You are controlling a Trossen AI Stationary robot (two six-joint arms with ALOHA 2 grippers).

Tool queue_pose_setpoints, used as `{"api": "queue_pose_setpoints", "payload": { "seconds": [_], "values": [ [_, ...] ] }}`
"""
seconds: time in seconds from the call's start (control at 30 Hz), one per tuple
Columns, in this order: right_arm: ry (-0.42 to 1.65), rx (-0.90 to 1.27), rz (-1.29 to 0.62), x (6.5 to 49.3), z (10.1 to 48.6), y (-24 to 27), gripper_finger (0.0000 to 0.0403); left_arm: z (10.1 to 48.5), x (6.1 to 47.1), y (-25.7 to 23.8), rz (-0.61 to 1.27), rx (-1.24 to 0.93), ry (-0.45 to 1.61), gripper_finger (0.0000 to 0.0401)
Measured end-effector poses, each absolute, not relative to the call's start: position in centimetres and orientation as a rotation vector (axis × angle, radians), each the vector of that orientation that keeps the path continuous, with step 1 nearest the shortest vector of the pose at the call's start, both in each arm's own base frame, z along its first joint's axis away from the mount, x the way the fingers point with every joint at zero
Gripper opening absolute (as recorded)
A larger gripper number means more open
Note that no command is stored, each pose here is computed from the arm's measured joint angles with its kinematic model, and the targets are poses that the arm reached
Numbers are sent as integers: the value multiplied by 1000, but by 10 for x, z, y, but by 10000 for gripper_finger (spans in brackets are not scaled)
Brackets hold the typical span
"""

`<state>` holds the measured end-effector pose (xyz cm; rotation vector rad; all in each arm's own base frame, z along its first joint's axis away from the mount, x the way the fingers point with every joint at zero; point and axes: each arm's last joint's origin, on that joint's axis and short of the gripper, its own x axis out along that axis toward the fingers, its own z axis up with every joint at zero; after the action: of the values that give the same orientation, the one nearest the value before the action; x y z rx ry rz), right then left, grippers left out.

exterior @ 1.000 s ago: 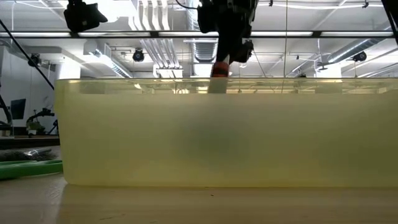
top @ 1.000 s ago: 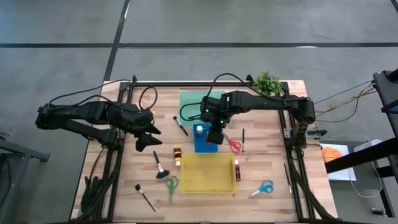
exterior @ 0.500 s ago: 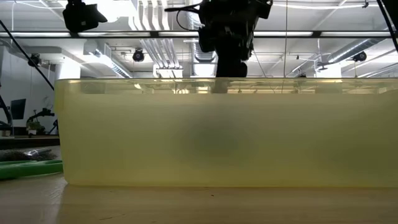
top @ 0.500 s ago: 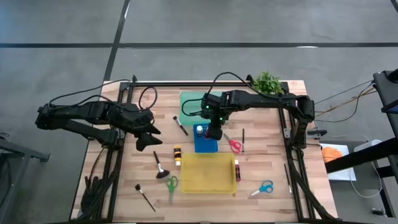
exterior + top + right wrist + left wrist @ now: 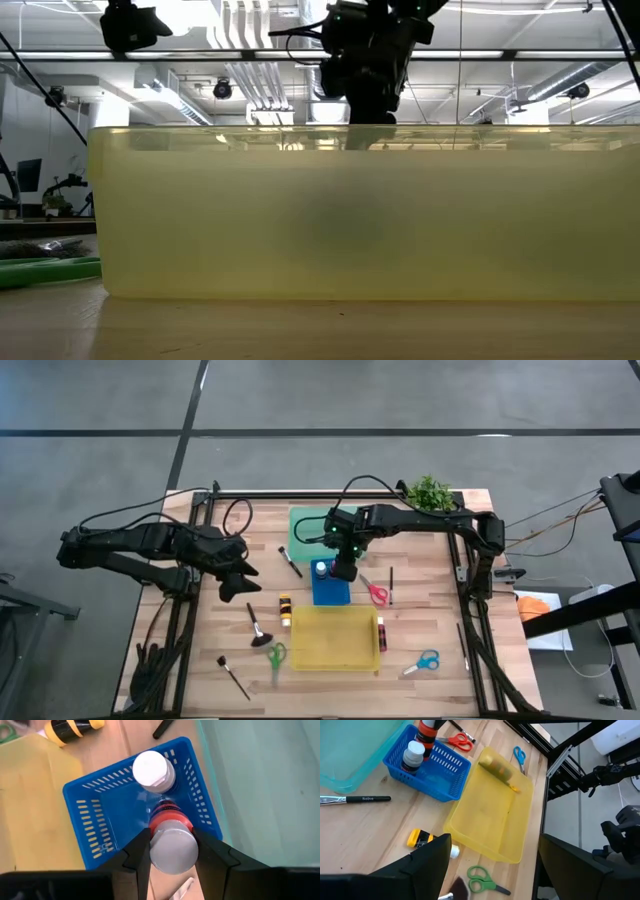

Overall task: Pick & Place Paint Supplies
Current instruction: Put the orange paint bottle into the blue bin

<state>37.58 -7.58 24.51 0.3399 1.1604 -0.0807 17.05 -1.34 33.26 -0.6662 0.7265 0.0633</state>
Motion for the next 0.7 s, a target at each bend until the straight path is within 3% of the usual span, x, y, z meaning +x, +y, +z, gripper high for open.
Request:
{"api": "queue_pose_setpoints", "payload": {
  "seconds": [0.7],
  "values": [
    [1228, 309, -102, 389, 217, -77, 114, 333, 171, -13, 69, -683, 726, 312]
  ]
}}
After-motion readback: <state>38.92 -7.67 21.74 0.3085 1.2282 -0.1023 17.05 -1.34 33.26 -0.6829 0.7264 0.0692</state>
